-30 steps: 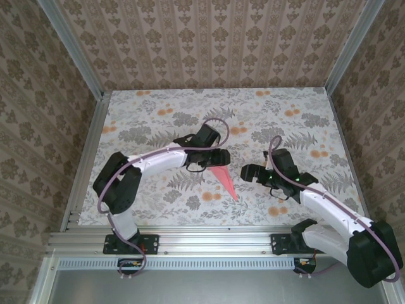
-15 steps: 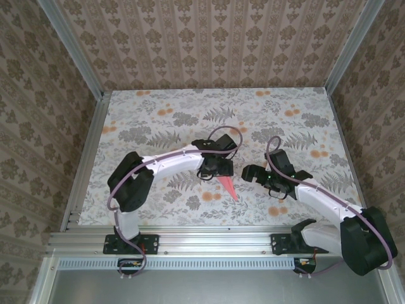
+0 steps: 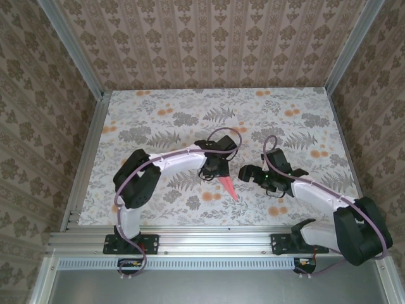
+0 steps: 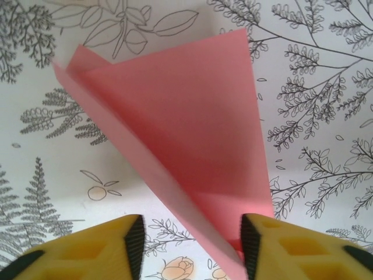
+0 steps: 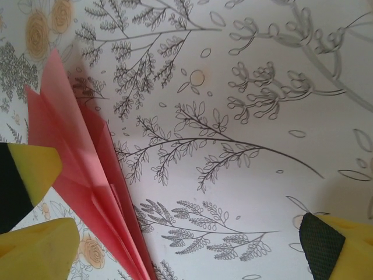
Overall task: Fold a paper plane with a square sheet of paper (pick it up from the middle)
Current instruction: Turn over a paper plane at the center of the table.
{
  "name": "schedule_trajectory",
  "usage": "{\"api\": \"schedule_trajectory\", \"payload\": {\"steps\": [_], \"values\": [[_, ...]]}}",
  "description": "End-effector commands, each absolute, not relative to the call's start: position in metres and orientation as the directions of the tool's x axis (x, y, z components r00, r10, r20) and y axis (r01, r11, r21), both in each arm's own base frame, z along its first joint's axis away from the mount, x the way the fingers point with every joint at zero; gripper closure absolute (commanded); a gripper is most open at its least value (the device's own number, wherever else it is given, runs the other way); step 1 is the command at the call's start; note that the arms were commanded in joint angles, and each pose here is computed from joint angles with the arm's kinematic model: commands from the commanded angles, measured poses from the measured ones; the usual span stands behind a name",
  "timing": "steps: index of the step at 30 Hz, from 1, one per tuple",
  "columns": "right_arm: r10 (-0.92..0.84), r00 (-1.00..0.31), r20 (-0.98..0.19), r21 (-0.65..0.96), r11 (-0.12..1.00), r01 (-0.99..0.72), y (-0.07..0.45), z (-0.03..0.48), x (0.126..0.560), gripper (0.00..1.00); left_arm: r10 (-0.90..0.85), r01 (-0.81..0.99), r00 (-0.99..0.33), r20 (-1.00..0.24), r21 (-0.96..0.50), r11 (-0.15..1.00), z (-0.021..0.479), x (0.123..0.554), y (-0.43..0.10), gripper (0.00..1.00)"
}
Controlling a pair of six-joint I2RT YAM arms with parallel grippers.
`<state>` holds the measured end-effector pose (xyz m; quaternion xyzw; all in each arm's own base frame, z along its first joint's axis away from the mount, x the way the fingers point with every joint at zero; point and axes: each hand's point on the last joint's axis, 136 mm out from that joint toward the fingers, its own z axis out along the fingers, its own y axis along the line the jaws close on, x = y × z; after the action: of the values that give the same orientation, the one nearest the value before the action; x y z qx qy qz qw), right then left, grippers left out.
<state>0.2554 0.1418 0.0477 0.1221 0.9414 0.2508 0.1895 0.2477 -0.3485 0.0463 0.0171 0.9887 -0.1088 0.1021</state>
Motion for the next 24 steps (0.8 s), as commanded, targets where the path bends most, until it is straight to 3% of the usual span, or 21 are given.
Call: {"api": "schedule_trajectory", "payload": {"steps": [1,8,12,19,24], "values": [[0.322,-0.910,-0.260,0.590,0.799,0.114,0.159,0.060,0.265,0.02,-0.002,0.049,-0.976,-0.218,-0.228,0.972,0.056,0.247,-0.341,0.61],[0.229,-0.948,-0.222,0.648,0.761,0.032,0.189,0.062,0.268,0.28,-0.039,0.036,-0.968,-0.248,-0.292,0.956,0.060,0.245,-0.329,0.85],[0.121,-0.955,-0.270,0.644,0.760,-0.086,0.208,0.071,0.264,0.36,-0.053,0.043,-0.964,-0.260,-0.350,0.936,0.060,0.244,-0.325,0.96],[-0.059,-0.942,-0.331,0.561,0.790,-0.246,0.227,0.067,0.254,0.40,-0.049,0.074,-0.962,-0.270,-0.429,0.900,0.061,0.245,-0.325,1.00],[-0.086,-0.937,-0.337,0.537,0.801,-0.266,0.232,0.060,0.257,0.38,-0.039,0.083,-0.962,-0.270,-0.427,0.900,0.060,0.245,-0.321,1.00]]}}
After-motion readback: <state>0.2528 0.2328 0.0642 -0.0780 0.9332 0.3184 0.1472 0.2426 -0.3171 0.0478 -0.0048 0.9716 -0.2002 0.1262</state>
